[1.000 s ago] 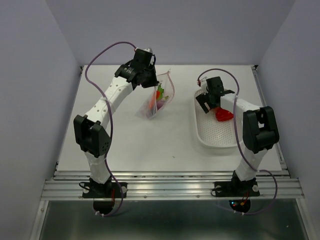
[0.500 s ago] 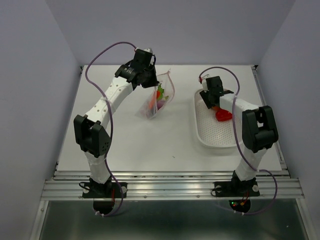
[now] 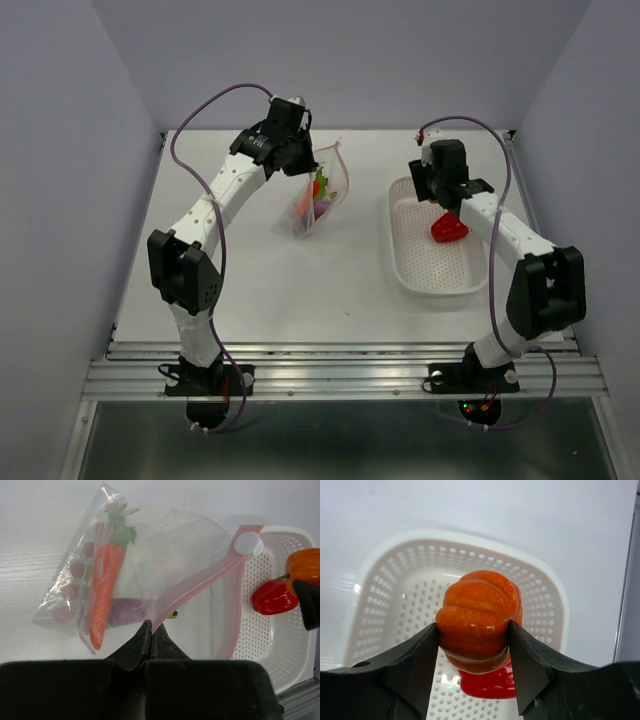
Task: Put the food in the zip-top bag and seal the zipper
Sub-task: Pick up the fake vegetable from the bin, then place the fake vegetable in the zipper food storage bag.
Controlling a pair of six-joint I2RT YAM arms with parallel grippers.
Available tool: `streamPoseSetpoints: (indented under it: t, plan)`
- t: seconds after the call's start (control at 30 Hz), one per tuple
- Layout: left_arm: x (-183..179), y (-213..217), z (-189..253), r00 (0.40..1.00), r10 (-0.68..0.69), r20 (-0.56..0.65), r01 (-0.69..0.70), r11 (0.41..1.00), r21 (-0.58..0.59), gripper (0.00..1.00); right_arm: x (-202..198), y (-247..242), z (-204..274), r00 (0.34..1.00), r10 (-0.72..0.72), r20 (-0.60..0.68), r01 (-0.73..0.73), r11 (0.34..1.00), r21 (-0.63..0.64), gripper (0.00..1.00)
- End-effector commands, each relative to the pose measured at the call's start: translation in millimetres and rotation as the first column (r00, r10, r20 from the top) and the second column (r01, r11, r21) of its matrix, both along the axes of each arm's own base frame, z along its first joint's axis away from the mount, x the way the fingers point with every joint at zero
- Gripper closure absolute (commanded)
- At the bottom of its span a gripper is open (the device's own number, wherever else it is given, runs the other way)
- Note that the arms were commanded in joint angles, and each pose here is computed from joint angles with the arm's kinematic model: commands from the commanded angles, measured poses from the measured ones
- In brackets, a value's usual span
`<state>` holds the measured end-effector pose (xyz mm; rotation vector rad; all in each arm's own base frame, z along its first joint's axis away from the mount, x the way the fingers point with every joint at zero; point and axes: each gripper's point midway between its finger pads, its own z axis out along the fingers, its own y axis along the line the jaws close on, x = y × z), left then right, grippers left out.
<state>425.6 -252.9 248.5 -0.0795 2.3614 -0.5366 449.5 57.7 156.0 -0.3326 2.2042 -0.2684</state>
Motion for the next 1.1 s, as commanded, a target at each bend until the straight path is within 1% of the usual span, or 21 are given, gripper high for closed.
streamPoseSetpoints:
  t: [0.0, 0.03, 0.07, 0.1, 0.13, 0.17, 0.23, 0.27, 0.3, 0.33, 0.37, 0.5, 0.57, 0.63, 0.67, 0.7, 0.77, 0.8, 0.83, 0.87, 1.07]
  plan:
    - [0, -1, 32, 0.997, -0.014, 0.077, 0.017, 0.999, -0.033, 1.00, -14, 32, 76, 0.981, 0.048, 0.189, -0.096, 0.962, 0.255, 0.76]
    - [0, -2, 32, 0.997, -0.016, 0.077, 0.018, 0.999, -0.033, 1.00, -19, 41, 85, 0.975, 0.077, 0.208, -0.137, 0.947, 0.292, 0.76]
    - [1, -2, 32, 0.997, -0.015, 0.076, 0.018, 0.999, -0.034, 1.00, -27, 63, 97, 0.961, 0.153, 0.233, -0.233, 0.899, 0.372, 0.76]
    - [1, -2, 31, 0.997, -0.016, 0.075, 0.018, 0.999, -0.033, 1.00, -36, 73, 117, 0.939, 0.193, 0.283, -0.300, 0.864, 0.404, 0.76]
    - [1, -2, 32, 0.997, -0.015, 0.076, 0.018, 0.999, -0.034, 1.00, -44, 84, 124, 0.927, 0.226, 0.298, -0.345, 0.824, 0.450, 0.76]
    - [1, -2, 30, 0.997, -0.017, 0.072, 0.019, 0.999, -0.033, 1.00, -56, 107, 141, 0.884, 0.312, 0.347, -0.457, 0.731, 0.507, 0.76]
    - [0, -4, 30, 0.997, -0.020, 0.073, 0.022, 0.999, -0.033, 1.00, -75, 128, 167, 0.827, 0.376, 0.419, -0.561, 0.615, 0.554, 0.76]
    - [0, -4, 30, 0.997, -0.018, 0.073, 0.020, 0.999, -0.034, 1.00, -88, 144, 185, 0.768, 0.427, 0.479, -0.641, 0.504, 0.578, 0.76]
    - [0, -4, 31, 0.997, -0.019, 0.074, 0.021, 0.999, -0.035, 1.00, -96, 155, 193, 0.739, 0.446, 0.504, -0.672, 0.451, 0.587, 0.76]
    - [0, -3, 33, 0.997, -0.017, 0.076, 0.019, 0.999, -0.037, 1.00, -101, 163, 200, 0.725, 0.449, 0.522, -0.687, 0.415, 0.597, 0.76]
    - [-1, -4, 33, 0.997, -0.017, 0.077, 0.020, 0.999, -0.038, 1.00, -107, 176, 212, 0.692, 0.460, 0.557, -0.719, 0.368, 0.590, 0.76]
    - [-1, -4, 34, 0.997, -0.016, 0.078, 0.019, 0.999, -0.039, 1.00, -107, 209, 224, 0.671, 0.461, 0.580, -0.737, 0.335, 0.587, 0.76]
    - [-1, -5, 35, 0.997, -0.018, 0.080, 0.021, 0.999, -0.043, 1.00, -100, 224, 213, 0.680, 0.480, 0.555, -0.726, 0.335, 0.600, 0.76]
    - [-2, -6, 35, 0.997, -0.021, 0.080, 0.024, 0.999, -0.044, 1.00, -97, 238, 216, 0.683, 0.478, 0.553, -0.723, 0.332, 0.606, 0.76]
    - [-2, -6, 35, 0.996, -0.020, 0.081, 0.024, 0.999, -0.044, 1.00, -93, 241, 212, 0.696, 0.477, 0.537, -0.710, 0.345, 0.614, 0.76]
    - [-2, -6, 36, 0.997, -0.021, 0.080, 0.024, 0.999, -0.046, 1.00, -84, 240, 210, 0.722, 0.449, 0.526, -0.687, 0.373, 0.624, 0.76]
    - [-3, -7, 36, 0.997, -0.021, 0.081, 0.025, 0.999, -0.045, 1.00, -75, 247, 200, 0.742, 0.445, 0.501, -0.664, 0.387, 0.639, 0.76]
    - [-3, -5, 36, 0.997, -0.018, 0.081, 0.022, 0.999, -0.045, 1.00, -68, 250, 192, 0.764, 0.426, 0.484, -0.640, 0.412, 0.648, 0.76]
    - [-4, -6, 36, 0.997, -0.021, 0.079, 0.025, 0.999, -0.045, 1.00, -67, 253, 191, 0.769, 0.423, 0.479, -0.635, 0.422, 0.647, 0.75]
    - [-4, -6, 36, 0.997, -0.020, 0.078, 0.023, 0.999, -0.043, 1.00, -60, 251, 183, 0.793, 0.406, 0.455, -0.607, 0.454, 0.652, 0.75]
    - [-5, -5, 38, 0.996, -0.021, 0.086, 0.025, 0.999, -0.046, 1.00, -47, 260, 158, 0.836, 0.390, 0.386, -0.546, 0.519, 0.658, 0.70]
